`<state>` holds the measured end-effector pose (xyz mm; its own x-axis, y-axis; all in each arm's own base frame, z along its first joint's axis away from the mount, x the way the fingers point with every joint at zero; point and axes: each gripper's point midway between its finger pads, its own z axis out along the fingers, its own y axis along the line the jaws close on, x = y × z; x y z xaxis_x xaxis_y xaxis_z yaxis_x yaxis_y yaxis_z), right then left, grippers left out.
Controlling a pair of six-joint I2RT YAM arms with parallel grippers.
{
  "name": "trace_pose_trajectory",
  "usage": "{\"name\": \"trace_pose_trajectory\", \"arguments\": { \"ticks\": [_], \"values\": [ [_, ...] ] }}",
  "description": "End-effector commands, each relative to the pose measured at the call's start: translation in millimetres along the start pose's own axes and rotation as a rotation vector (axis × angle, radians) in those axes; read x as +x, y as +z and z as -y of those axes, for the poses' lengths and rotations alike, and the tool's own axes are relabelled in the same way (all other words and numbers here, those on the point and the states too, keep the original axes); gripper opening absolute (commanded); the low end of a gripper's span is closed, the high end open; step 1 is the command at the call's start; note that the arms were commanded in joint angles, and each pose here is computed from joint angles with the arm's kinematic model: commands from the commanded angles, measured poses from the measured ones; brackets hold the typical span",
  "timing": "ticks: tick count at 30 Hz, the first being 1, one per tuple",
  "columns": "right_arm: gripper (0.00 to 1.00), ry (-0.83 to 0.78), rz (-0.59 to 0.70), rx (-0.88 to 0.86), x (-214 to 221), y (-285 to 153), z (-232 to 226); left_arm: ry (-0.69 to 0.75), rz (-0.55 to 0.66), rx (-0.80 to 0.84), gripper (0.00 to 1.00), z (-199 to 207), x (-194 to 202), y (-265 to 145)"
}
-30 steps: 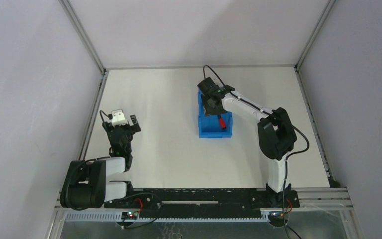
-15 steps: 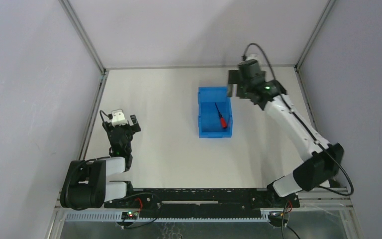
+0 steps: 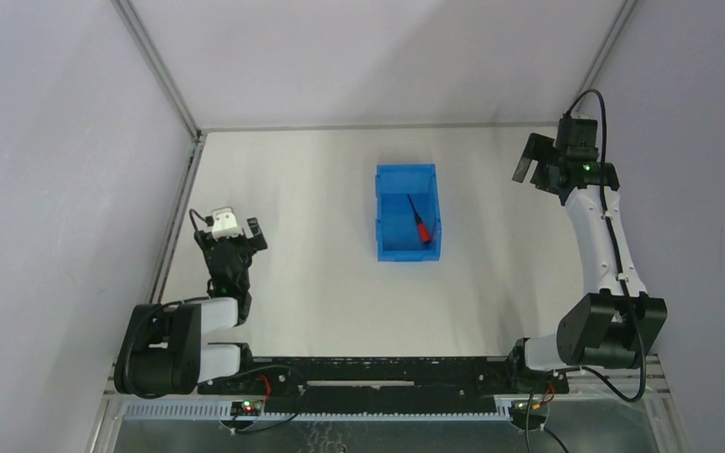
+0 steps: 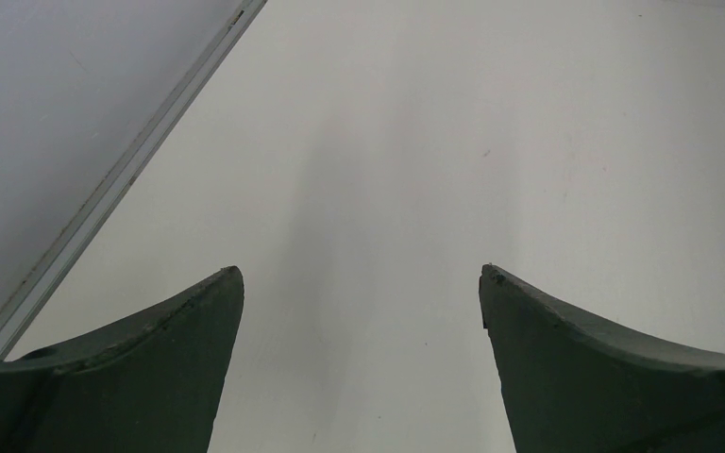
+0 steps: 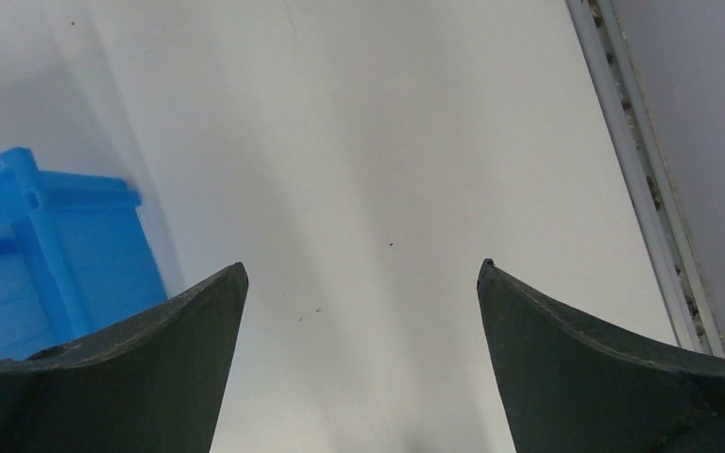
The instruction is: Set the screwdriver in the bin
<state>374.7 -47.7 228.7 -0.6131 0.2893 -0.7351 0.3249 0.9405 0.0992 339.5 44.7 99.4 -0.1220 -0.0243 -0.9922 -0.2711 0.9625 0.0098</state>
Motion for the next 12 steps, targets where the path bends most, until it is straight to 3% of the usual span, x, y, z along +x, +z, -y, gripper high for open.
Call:
{"name": "trace_pose_trajectory", "arguments": {
  "ticks": [1, 12],
  "values": [
    [1.0, -0.025, 0.067, -0.001, -16.7, -11.8, -1.3, -0.024, 0.113, 0.003, 1.0, 2.0, -36.7, 8.8],
    [0.99, 0.002, 0.096, -0.009, -22.1, -16.2, -3.1, -0.024, 0.114, 0.003, 1.0, 2.0, -37.2, 8.8]
  ]
}}
